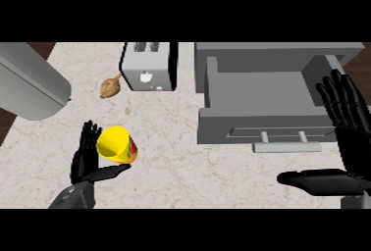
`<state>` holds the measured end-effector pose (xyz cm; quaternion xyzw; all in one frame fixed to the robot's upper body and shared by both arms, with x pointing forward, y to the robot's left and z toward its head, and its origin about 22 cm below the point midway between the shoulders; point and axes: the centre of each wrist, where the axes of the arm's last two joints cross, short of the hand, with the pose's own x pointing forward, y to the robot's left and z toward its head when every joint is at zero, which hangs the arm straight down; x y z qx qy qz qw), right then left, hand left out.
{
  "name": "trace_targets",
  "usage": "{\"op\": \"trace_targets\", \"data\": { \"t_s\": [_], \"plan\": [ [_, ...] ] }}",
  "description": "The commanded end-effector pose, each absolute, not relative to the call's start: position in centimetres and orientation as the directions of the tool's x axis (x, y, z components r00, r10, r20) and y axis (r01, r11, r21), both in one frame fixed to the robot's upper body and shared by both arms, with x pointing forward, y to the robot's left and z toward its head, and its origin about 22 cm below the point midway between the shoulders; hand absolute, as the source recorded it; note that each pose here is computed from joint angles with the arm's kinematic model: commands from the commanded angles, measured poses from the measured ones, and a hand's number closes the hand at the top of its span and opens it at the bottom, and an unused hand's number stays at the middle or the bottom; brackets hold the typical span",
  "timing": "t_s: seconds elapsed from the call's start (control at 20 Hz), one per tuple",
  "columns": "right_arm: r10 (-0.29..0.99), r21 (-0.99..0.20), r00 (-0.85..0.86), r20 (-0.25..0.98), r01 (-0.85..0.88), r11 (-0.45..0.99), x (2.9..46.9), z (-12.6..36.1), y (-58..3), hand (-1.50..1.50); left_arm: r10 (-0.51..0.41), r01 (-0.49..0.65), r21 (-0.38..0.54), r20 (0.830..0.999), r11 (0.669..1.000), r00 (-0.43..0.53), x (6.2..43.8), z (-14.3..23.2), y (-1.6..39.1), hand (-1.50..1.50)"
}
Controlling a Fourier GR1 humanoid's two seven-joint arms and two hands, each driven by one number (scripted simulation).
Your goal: Pick up the cup, place it into the drawer and close the drawer
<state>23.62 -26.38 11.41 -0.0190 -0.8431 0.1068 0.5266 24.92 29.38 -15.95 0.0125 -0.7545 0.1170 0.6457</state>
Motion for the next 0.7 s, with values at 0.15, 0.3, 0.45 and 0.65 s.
{"op": "trace_targets", "data": {
  "t_s": [0.15, 0.3, 0.45, 0.65],
  "plan": [
    [0.119, -0.181, -0.441, 0.89, -0.1, 0.978, 23.8, 10.9, -25.5, -1.5, 0.297, -0.035, -0.317, 0.918, 0.948, -0.261, 24.5, -16.5, 28.3, 1.5],
    [0.135, -0.192, -0.448, 0.884, -0.085, 0.978, 23.2, 11.7, -25.9, -1.5, 0.337, 0.014, -0.345, 0.905, 0.938, -0.259, 26.5, -15.6, 26.2, 1.5],
    [0.15, -0.202, -0.435, 0.888, -0.074, 0.977, 24.0, 10.6, -26.4, -1.5, 0.415, 0.042, -0.42, 0.871, 0.907, -0.263, 27.0, -15.4, 24.7, 1.5],
    [0.138, -0.188, -0.43, 0.892, -0.077, 0.979, 23.2, 11.6, -25.6, -1.5, 0.409, 0.061, -0.413, 0.854, 0.909, -0.322, 25.7, -16.1, 25.7, 1.5]
  ]
}}
